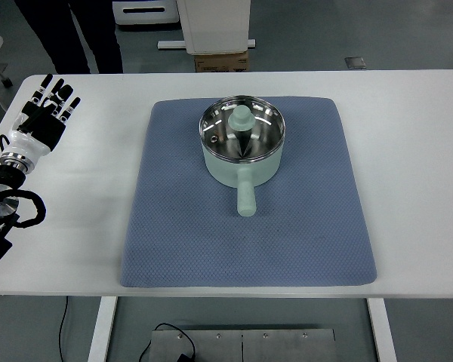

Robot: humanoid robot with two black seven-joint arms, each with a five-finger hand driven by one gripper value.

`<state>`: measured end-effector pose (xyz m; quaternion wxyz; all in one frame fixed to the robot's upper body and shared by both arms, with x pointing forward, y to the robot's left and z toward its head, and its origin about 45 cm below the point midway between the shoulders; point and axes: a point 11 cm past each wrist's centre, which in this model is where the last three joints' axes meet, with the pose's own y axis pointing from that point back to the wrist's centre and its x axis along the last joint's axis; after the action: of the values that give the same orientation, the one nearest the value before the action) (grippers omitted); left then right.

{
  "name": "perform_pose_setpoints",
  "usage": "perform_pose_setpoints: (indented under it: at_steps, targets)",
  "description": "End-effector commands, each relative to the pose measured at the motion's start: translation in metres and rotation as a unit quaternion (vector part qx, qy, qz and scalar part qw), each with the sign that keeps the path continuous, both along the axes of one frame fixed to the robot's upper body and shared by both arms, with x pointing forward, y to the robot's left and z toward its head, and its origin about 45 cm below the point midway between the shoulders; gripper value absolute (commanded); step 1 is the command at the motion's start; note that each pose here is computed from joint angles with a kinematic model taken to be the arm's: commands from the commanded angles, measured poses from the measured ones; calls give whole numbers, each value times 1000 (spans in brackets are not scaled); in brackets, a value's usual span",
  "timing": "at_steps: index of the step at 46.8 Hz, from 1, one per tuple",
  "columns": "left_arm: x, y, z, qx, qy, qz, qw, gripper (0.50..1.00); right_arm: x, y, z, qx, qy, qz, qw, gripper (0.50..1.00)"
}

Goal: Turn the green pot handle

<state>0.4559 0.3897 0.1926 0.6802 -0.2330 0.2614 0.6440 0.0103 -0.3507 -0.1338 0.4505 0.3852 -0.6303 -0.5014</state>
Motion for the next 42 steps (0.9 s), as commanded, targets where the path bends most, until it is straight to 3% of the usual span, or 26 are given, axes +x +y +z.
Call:
perform_pose_setpoints:
  at_steps: [1, 16, 27, 33, 42]
  targets:
    - [0, -1, 1, -3, -3, -1, 1000, 1000, 0, 0, 0, 0, 0, 1, 1000, 1000]
    - [-7, 8, 0, 5, -3, -11, 1000, 1000, 0, 0, 0, 0, 0, 1, 1000, 1000]
    - [1, 34, 62, 79, -46, -35, 995, 1000, 0, 0, 0, 0, 0, 0, 1000, 1000]
    - [16, 16, 99, 105, -83, -69, 989, 1000, 0, 0, 0, 0, 0, 0, 1000, 1000]
    - [33, -43, 153, 132, -142, -152, 969, 1000, 0, 0, 0, 0, 0, 0, 1000, 1000]
